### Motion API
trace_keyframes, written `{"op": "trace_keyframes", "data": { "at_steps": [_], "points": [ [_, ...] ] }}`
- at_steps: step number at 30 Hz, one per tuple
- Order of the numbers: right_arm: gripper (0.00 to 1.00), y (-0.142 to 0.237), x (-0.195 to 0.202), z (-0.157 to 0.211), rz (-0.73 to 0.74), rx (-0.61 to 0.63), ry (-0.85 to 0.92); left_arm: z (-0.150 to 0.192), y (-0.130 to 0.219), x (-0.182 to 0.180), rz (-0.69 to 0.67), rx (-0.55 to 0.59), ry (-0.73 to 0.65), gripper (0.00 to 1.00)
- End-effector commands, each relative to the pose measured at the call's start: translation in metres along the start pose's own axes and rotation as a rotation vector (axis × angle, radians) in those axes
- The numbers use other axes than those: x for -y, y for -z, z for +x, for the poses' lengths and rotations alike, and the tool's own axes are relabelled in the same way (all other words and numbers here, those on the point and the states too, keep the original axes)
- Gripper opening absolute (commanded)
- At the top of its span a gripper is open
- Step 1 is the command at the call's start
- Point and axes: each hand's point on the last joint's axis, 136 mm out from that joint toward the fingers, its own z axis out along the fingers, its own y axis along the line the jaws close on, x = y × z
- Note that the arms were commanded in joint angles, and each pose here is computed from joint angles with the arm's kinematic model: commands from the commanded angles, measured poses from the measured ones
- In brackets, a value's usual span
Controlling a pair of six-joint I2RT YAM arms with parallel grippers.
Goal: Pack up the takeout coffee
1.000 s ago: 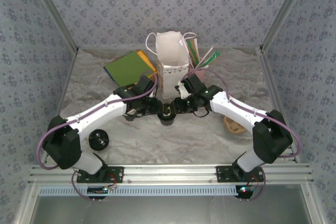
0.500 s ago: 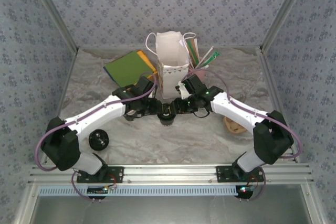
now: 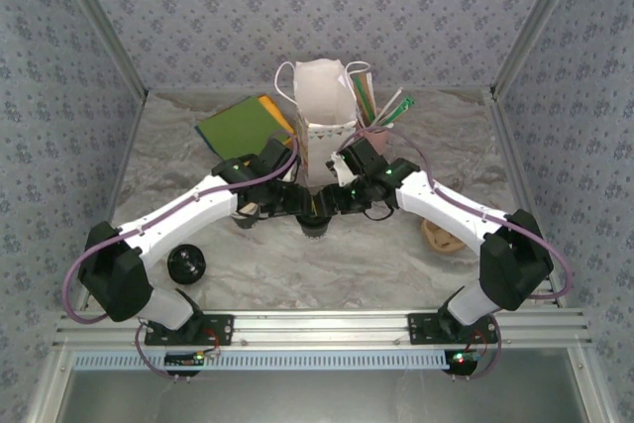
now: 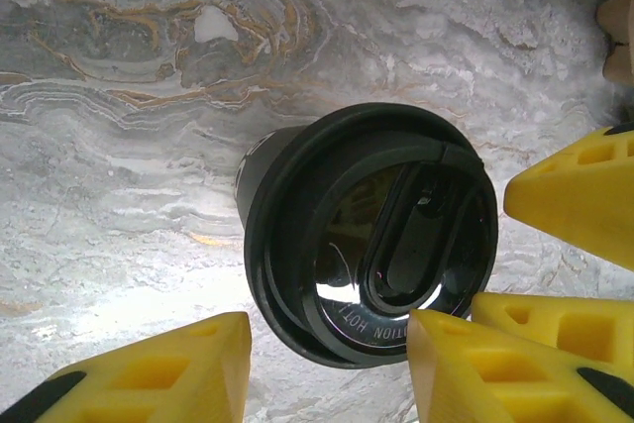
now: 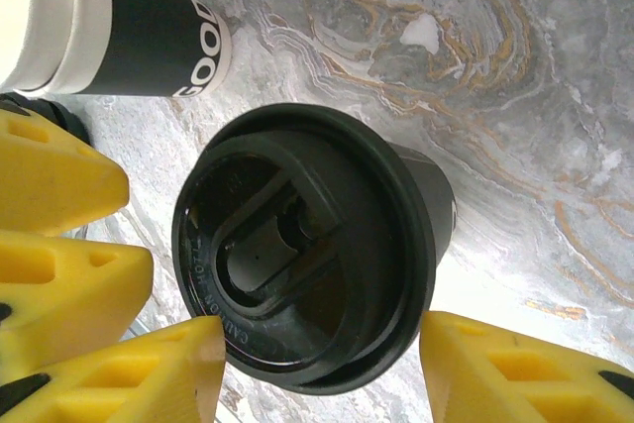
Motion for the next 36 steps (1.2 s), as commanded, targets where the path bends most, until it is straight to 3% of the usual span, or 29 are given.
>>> {"op": "trace_keyframes", "data": {
  "at_steps": [1, 36],
  "points": [
    [0.57, 0.0, -0.003, 0.009, 0.003, -0.031, 0.021, 0.013, -0.001, 0.003, 0.002, -0.044, -0.026, 0.46],
    [0.51, -0.028, 0.03, 0.037, 0.083, -0.109, -0.006, 0.043, -0.031, -0.036, -0.098, -0.113, -0.002, 0.42]
  ]
}}
